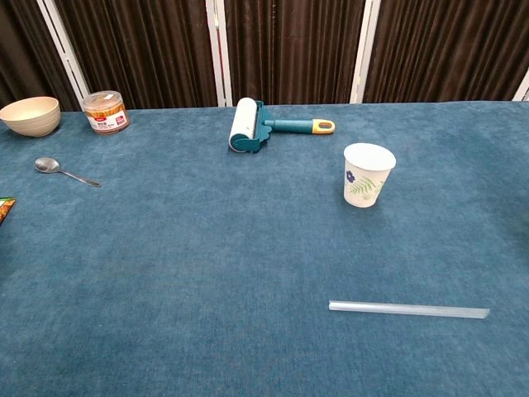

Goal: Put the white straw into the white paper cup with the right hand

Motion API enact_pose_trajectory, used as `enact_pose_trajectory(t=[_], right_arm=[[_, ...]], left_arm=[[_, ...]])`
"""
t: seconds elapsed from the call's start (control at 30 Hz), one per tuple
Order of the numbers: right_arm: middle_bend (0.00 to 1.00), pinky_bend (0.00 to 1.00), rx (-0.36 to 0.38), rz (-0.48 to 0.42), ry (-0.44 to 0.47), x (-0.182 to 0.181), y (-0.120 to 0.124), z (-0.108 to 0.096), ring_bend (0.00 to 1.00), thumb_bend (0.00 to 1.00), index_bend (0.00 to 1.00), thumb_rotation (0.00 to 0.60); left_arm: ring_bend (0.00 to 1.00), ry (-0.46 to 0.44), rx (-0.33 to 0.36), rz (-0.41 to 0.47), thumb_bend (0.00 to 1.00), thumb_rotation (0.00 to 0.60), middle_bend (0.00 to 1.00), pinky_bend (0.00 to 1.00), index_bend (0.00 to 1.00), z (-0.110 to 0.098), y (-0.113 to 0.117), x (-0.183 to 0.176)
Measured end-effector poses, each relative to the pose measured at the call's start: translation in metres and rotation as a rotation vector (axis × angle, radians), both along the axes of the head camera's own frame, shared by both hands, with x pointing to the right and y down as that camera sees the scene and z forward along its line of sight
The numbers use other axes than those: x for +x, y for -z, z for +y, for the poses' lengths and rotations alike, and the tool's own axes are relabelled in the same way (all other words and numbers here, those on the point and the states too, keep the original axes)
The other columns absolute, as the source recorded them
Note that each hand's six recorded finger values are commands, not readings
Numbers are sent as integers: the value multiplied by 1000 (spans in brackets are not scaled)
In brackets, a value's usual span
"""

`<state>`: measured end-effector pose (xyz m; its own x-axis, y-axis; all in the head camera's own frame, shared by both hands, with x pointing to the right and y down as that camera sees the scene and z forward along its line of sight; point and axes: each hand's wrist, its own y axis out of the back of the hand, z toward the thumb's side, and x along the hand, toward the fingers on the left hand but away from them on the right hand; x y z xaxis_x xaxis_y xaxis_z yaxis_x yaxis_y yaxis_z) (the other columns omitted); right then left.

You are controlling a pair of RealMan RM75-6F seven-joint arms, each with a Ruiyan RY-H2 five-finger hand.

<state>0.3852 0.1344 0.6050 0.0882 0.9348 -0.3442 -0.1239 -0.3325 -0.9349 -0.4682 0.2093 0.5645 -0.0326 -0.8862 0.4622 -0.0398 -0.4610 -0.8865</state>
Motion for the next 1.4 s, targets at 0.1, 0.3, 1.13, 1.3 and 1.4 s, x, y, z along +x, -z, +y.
enact_pose_trajectory(t=[0.1,0.3,1.13,1.3,1.4], right_arm=[[0,0,0,-1,1,0,0,0,0,211,146,600],[0,0,-4,-8,0,0,0,0,0,211,146,600],[1000,827,-89,-388,19,-41,20,8,895,204,395,600],[1000,846,-162,-419,50,-65,21,25,923,207,447,600],[1000,846,-217,-405,71,-77,13,37,923,209,461,600]], left_arm=[[0,-2,1,-1,166,600,0,0,0,0,0,0],[0,-1,1,-1,168,600,0,0,0,0,0,0],[0,0,-1,-1,166,600,0,0,0,0,0,0],[0,0,0,-2,165,600,0,0,0,0,0,0],[0,1,0,-1,166,600,0,0,0,1,0,0]])
